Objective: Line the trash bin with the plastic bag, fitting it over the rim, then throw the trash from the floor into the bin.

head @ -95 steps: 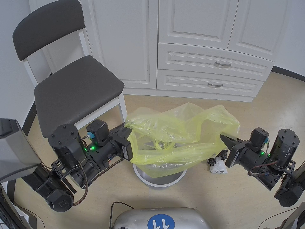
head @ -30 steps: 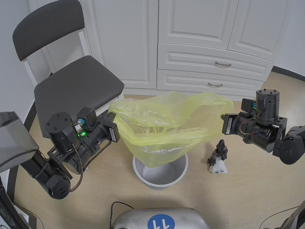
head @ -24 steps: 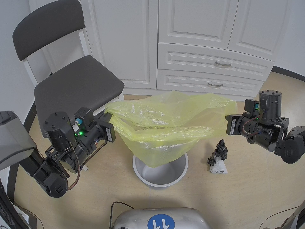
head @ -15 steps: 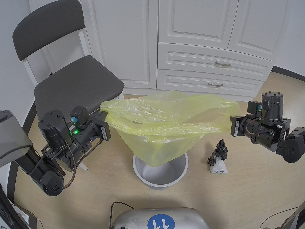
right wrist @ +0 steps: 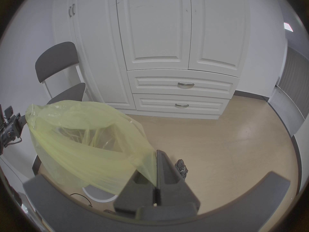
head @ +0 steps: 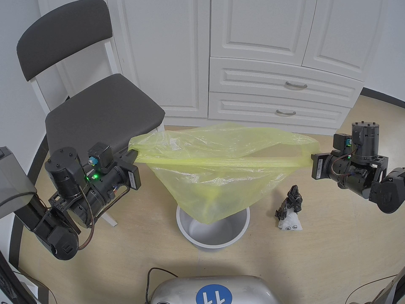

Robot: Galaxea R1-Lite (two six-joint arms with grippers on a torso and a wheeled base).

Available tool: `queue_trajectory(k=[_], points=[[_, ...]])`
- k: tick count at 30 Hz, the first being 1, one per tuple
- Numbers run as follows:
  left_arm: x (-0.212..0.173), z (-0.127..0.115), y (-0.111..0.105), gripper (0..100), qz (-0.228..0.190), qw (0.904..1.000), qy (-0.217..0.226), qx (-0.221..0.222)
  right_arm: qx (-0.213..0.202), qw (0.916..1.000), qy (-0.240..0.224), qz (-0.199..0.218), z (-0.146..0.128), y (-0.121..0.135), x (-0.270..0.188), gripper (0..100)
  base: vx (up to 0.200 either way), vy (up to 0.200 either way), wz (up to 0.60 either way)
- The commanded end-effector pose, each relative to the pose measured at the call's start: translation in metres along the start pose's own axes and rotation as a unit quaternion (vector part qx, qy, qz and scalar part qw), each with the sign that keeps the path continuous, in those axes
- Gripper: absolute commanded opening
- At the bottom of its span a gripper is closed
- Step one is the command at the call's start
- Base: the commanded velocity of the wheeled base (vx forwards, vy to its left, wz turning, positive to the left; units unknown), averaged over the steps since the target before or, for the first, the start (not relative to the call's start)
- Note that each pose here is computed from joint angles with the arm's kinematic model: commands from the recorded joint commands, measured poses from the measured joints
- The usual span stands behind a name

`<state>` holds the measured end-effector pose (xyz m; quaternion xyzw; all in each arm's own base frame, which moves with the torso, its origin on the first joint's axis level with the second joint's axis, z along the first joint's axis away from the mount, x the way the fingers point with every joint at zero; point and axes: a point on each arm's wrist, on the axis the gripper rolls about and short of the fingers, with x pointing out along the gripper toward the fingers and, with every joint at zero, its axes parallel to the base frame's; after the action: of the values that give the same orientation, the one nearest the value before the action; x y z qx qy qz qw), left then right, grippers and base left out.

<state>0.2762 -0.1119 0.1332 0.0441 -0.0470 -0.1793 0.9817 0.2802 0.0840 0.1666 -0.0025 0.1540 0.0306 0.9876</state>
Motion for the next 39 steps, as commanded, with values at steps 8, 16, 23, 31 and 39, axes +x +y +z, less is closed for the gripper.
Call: queue_trajectory(k=[8,16,23,31,39], points=[[0.005,-0.004,-0.007,0,-0.008,0.9999,-0.009,-0.002,0.013,0.9969,-0.069,0.038,-0.002,0.009,0.002,0,0.0,0.0,0.0],[0.005,-0.003,-0.013,0,-0.018,0.9997,-0.013,-0.004,0.002,0.9881,-0.134,0.076,-0.008,0.012,0.005,0,0.0,0.0,0.0],[0.007,-0.001,-0.019,0,-0.027,0.9994,-0.019,-0.009,0.004,0.9853,-0.144,0.093,-0.01,0.021,0.007,0,0.0,0.0,0.0],[0.004,0.004,-0.043,0,-0.066,0.9962,-0.023,-0.051,0.006,0.9654,-0.207,0.158,-0.017,0.028,0.005,0,0.0,0.0,0.0],[-0.007,0.003,-0.07,0,-0.111,0.9921,-0.013,-0.058,0.001,0.9512,-0.206,0.23,-0.033,0.054,-0.009,0,0.0,0.0,0.0]])
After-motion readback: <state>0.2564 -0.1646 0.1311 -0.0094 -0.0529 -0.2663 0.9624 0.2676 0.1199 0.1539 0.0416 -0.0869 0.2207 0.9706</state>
